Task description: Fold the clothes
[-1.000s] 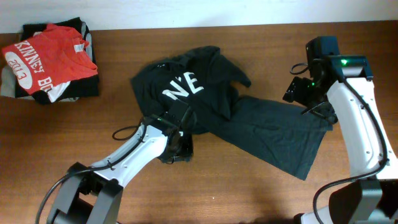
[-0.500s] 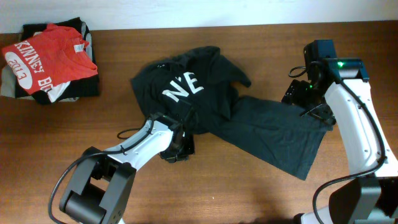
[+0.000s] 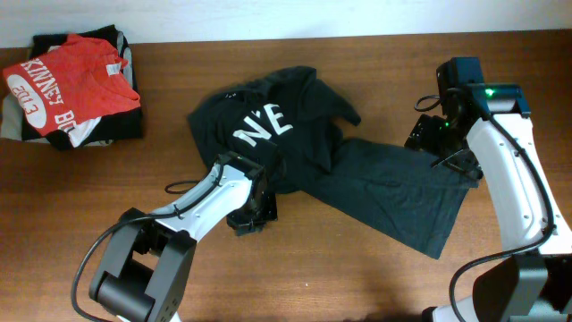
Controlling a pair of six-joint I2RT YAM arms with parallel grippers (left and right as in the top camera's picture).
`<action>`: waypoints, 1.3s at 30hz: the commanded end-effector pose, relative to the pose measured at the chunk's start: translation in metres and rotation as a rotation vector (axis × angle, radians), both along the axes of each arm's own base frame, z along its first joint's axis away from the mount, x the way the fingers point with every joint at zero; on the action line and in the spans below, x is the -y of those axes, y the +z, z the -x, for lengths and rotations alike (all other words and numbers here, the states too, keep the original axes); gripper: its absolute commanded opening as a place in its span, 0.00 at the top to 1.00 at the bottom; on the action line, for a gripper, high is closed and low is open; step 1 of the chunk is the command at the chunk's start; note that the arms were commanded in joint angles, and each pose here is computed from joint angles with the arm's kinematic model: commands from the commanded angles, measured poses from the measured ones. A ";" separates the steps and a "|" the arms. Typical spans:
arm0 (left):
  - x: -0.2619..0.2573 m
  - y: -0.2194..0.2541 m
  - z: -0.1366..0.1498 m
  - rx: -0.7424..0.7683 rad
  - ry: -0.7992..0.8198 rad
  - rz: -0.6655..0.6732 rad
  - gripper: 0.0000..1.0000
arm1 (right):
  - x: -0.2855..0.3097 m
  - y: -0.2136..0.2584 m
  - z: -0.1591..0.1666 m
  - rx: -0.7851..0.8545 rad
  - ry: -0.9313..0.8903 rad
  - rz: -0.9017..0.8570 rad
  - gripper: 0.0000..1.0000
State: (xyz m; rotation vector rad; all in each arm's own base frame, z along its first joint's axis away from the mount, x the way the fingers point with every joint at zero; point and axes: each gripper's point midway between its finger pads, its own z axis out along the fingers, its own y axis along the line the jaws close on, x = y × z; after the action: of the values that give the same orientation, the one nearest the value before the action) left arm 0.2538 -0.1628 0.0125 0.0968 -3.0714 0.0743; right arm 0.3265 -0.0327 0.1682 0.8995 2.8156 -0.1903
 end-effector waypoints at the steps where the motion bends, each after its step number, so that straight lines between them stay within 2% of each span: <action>1: 0.000 0.001 -0.005 0.012 -0.019 -0.010 0.81 | 0.005 -0.003 0.002 -0.009 -0.009 0.019 0.01; 4: 0.000 0.001 -0.004 0.011 -0.019 -0.010 0.74 | 0.005 -0.003 0.002 -0.009 -0.009 0.019 0.01; 7: 0.001 -0.001 -0.004 0.013 -0.021 -0.009 0.74 | 0.005 -0.003 0.002 -0.008 -0.009 0.019 0.01; 12: -0.004 -0.003 -0.006 0.025 -0.021 -0.032 0.87 | 0.005 -0.002 0.001 -0.005 -0.009 0.019 0.01; 15: -0.004 -0.003 -0.006 0.025 -0.021 -0.032 0.99 | 0.005 -0.002 0.001 -0.005 -0.009 0.019 0.01; 25: -0.003 0.009 -0.007 0.016 -0.022 -0.037 1.00 | 0.005 -0.003 0.005 -0.021 -0.009 0.019 0.01; 29: -0.001 0.048 -0.024 0.127 -0.045 -0.022 1.00 | 0.002 -0.004 0.007 -0.032 -0.006 0.002 0.01; 34: -0.019 0.088 -0.027 0.233 -0.015 -0.027 1.00 | -0.011 -0.020 0.019 -0.088 0.001 -0.074 0.01; 39: -0.096 0.108 -0.030 0.254 0.144 -0.194 1.00 | -0.023 -0.068 0.051 -0.208 -0.001 -0.143 0.01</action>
State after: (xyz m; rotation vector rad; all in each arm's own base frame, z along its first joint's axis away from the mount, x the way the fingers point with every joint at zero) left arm 0.2733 -0.1109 0.1042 0.1929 -3.2757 -0.0739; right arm 0.2910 -0.0176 0.1190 0.9327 2.9892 -0.1425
